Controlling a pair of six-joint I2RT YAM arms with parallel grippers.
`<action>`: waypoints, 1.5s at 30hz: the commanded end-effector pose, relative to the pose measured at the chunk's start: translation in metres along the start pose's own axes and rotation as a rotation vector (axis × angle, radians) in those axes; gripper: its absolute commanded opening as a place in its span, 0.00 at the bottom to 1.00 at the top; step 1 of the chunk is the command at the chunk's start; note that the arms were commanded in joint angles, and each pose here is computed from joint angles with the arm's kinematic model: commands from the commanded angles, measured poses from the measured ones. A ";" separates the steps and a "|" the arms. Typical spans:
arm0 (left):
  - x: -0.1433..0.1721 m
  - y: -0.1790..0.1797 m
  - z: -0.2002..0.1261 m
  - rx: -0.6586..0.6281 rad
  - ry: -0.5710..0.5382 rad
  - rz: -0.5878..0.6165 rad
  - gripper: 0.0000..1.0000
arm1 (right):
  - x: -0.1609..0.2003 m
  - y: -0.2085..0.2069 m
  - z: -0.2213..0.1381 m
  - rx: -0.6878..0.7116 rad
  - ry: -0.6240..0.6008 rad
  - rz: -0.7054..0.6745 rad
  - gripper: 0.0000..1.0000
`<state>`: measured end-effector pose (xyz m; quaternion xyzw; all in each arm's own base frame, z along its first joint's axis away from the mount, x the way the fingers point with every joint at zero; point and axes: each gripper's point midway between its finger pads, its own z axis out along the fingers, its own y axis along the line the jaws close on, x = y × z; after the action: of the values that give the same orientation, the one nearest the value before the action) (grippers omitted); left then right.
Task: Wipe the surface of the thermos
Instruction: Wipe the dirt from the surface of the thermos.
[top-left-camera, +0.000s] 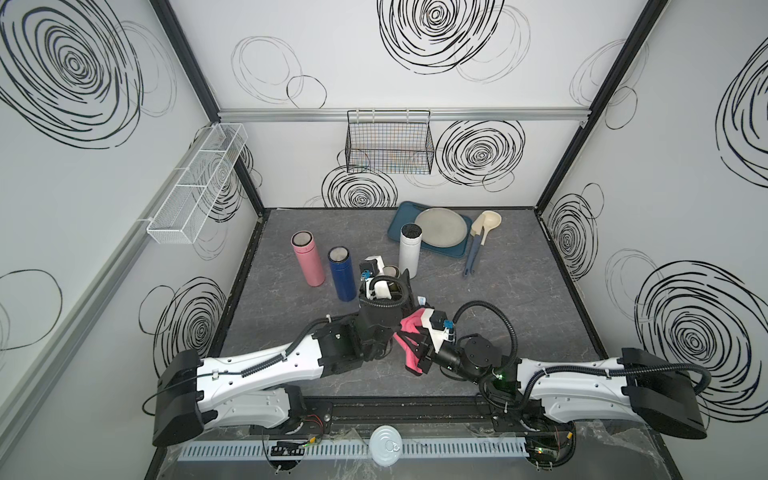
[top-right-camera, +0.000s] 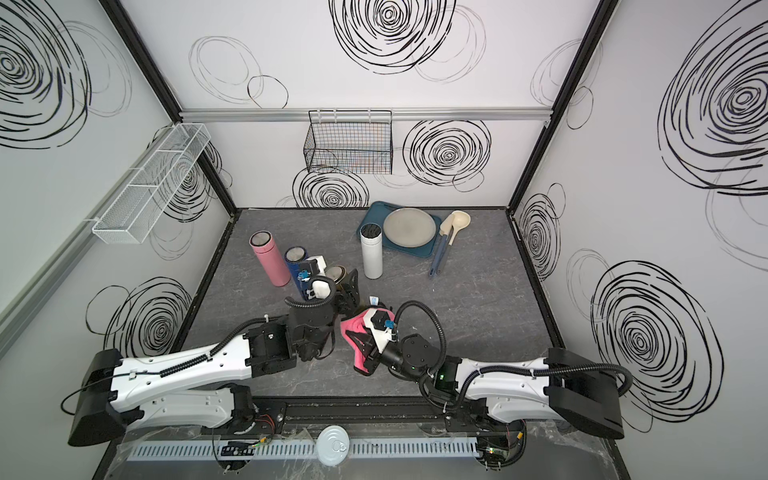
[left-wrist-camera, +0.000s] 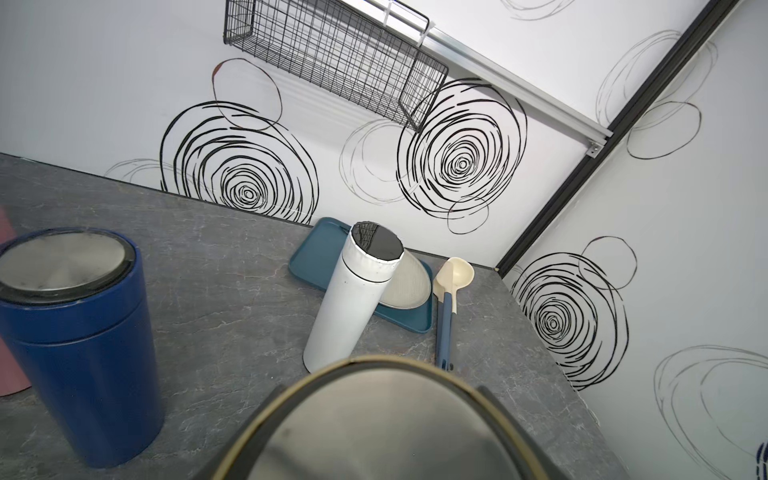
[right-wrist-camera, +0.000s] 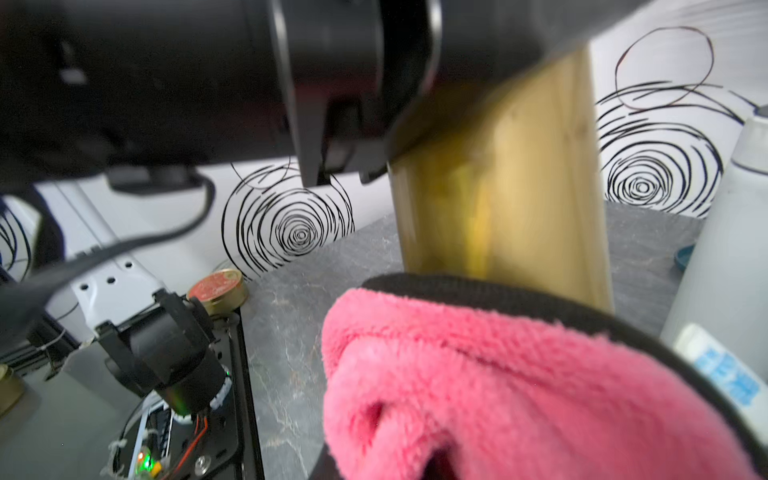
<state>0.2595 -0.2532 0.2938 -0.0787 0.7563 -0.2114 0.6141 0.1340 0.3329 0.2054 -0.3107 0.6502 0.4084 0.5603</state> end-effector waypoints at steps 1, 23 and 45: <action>-0.038 -0.028 -0.014 0.101 -0.056 -0.192 0.00 | -0.020 -0.008 -0.007 0.050 -0.057 -0.024 0.00; -0.046 -0.005 -0.022 -0.102 0.004 -0.312 0.00 | -0.016 -0.013 -0.010 0.077 -0.042 -0.052 0.00; -0.042 0.000 -0.022 -0.234 0.018 -0.231 0.00 | -0.003 -0.015 0.001 0.101 -0.022 -0.036 0.00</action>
<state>0.2582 -0.2322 0.3112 -0.2012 0.7842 -0.1403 0.5699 0.1309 0.3372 0.2070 -0.3266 0.6381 0.3972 0.5731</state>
